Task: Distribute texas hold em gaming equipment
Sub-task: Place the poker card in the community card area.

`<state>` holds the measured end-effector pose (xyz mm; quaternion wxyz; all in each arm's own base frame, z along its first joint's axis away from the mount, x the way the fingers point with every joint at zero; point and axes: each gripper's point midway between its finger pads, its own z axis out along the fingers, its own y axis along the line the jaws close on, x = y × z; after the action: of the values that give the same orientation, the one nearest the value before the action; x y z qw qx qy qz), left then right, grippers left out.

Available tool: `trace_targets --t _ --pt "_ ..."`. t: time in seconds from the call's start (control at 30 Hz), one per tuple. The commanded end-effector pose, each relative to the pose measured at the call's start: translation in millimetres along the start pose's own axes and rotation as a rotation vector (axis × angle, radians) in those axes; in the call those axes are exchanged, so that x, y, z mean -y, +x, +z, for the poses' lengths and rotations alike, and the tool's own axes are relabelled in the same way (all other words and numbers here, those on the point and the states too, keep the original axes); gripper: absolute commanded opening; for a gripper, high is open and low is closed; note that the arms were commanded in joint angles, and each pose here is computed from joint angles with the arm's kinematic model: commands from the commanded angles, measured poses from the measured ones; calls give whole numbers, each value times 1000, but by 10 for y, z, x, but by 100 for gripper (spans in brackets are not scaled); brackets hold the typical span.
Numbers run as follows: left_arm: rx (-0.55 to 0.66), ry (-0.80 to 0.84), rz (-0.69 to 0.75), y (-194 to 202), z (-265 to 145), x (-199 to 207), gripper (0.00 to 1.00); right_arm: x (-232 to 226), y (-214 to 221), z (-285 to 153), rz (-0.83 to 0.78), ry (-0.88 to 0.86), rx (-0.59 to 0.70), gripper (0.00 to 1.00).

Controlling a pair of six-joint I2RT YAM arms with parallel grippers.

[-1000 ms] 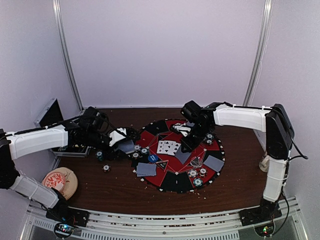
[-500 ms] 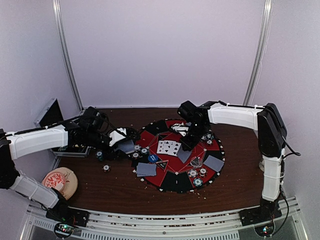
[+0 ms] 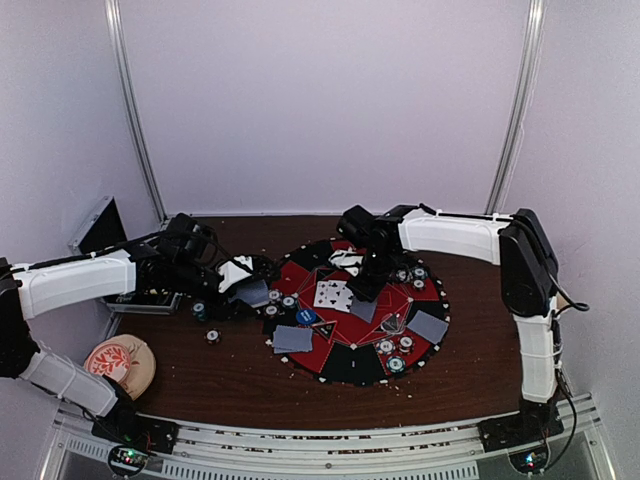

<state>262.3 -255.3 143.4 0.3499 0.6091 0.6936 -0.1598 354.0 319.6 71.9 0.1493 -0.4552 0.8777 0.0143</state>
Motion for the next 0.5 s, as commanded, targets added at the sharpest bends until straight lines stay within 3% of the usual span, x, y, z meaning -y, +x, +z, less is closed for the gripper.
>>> trace_targets --t 0.0,0.47 --pt "33 -4 17 -75 -10 -4 54 126 -39 -10 -24 92 -15 13" --pt "28 -7 16 -63 -3 -13 54 293 -157 33 -54 229 -13 33"
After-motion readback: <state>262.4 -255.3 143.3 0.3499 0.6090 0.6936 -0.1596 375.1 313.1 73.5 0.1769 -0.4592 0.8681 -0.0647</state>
